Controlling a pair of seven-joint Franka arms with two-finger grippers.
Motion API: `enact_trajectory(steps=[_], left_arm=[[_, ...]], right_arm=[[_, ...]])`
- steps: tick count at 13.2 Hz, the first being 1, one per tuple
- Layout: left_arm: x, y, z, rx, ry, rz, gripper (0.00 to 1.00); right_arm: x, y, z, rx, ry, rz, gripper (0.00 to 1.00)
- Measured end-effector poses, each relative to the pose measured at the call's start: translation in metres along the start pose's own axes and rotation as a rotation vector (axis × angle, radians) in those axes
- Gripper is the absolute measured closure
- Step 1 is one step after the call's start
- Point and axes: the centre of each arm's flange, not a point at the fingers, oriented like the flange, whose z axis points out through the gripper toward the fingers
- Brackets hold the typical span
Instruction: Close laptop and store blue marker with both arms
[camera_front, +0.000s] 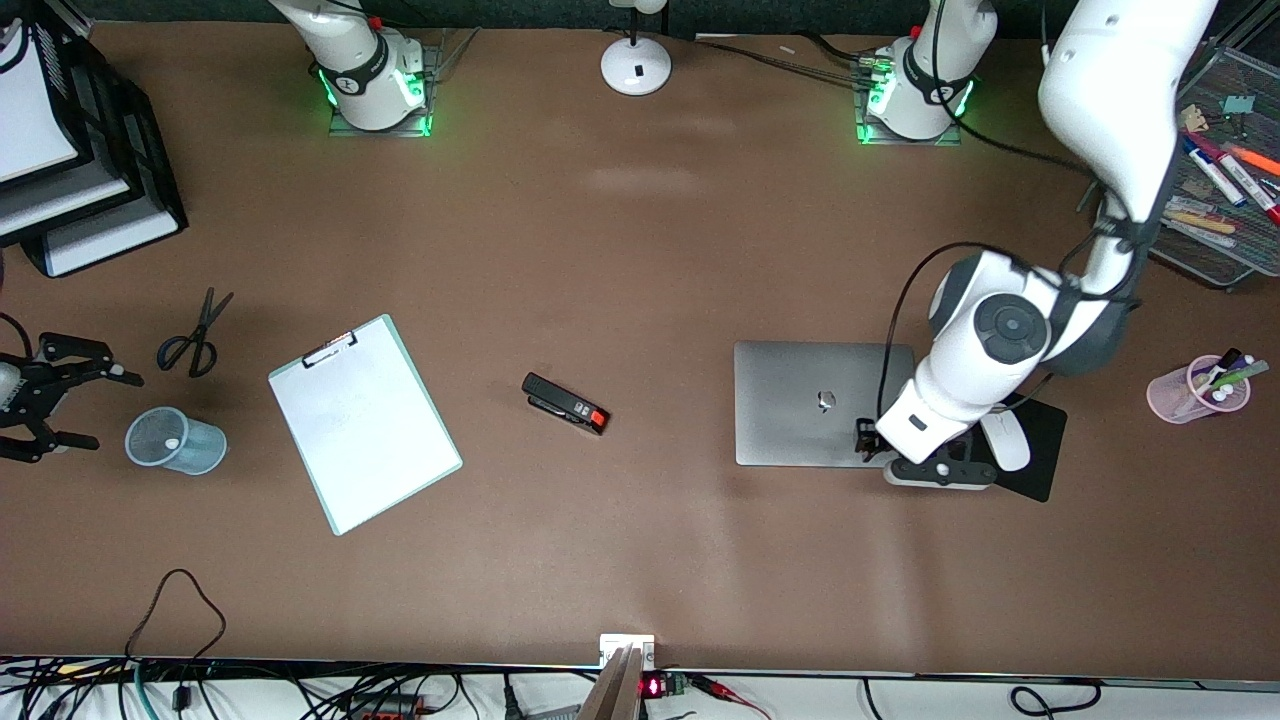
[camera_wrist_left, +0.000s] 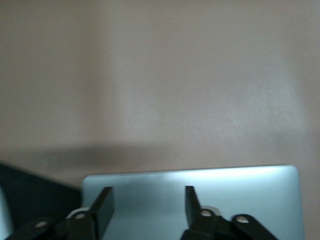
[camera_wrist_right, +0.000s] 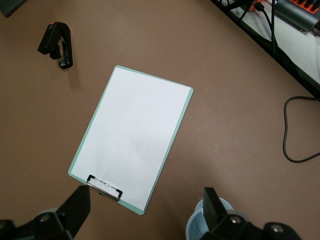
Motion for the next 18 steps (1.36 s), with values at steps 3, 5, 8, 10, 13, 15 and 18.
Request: enact_trajectory(steps=[3,5,8,10,13,15,18], left_arm=[[0.002,0.009,-0.047,0.037,-0.06,0.01,0.0],[0.002,0.011,-0.083,0.07,-0.111,0.019,0.0],[0.001,-0.02,-0.144,0.111,-0.214,0.065,0.0],[0.001,-0.066,-0.182,0.059,-0.247,0.061,0.0],[-0.011,-0.134,-0.235,0.052,-0.213,0.102,0.0],[-0.03,-0.16,-0.259,0.067,-0.204,0.126,0.0],[-0.055,-0.173,-0.26,0.054,-0.196,0.1,0.0]], right_arm=[[0.039,-0.033,-0.016,-0.046,-0.068,0.071,0.0],[0.057,-0.058,-0.025,-0.045,-0.113,0.159,0.0],[0.078,-0.092,-0.035,-0.069,-0.204,0.278,0.0],[0.086,-0.112,-0.036,-0.079,-0.275,0.376,0.0],[0.101,-0.145,-0.035,-0.139,-0.389,0.522,0.0],[0.119,-0.173,-0.028,-0.204,-0.438,0.611,0.0],[0.123,-0.192,-0.022,-0.243,-0.456,0.687,0.0]])
